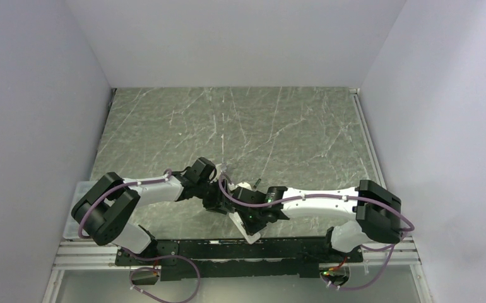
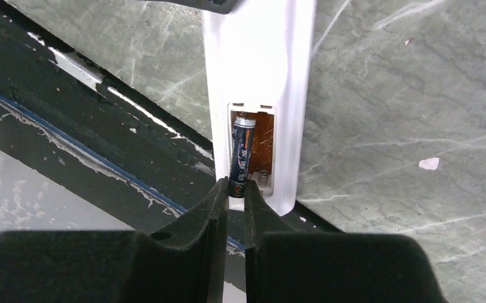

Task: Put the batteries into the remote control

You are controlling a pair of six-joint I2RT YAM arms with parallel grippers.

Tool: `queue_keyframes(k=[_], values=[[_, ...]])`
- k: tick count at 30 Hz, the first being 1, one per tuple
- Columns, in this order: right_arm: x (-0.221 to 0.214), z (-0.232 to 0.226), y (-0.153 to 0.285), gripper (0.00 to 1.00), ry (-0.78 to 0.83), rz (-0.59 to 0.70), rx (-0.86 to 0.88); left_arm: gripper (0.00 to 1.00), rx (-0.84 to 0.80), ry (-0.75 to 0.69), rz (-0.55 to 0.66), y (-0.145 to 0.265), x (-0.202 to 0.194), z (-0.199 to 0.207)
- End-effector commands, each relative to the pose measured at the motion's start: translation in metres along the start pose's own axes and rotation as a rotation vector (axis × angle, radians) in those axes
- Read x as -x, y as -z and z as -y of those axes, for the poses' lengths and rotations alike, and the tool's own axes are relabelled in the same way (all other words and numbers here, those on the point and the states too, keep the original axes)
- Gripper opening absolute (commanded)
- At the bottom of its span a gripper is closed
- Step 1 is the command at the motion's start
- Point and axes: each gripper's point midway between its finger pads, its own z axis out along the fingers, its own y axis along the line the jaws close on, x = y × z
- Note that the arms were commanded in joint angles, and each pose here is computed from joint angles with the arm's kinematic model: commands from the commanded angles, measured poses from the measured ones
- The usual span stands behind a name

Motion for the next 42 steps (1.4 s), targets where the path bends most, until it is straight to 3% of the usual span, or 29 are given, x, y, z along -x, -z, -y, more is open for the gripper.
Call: queue_keyframes(k=[1, 22, 33, 42], values=[[0.015, -0.012, 0.003, 0.13, 0.044, 0.032, 0.023, 0.44, 0.010, -0.008, 0.005, -0.001, -0.002, -0.004], [0.010, -0.010, 0.005, 0.13, 0.001, 0.022, 0.017, 0.44, -0.003, -0.014, 0.003, -0.001, -0.001, -0.001], [-0.004, 0.000, 0.009, 0.12, -0.012, 0.000, -0.001, 0.47, -0.001, -0.074, 0.055, 0.012, 0.028, 0.009], [-0.002, -0.008, 0.007, 0.12, -0.037, 0.010, 0.038, 0.47, -0.014, -0.079, 0.049, 0.011, 0.029, 0.011]])
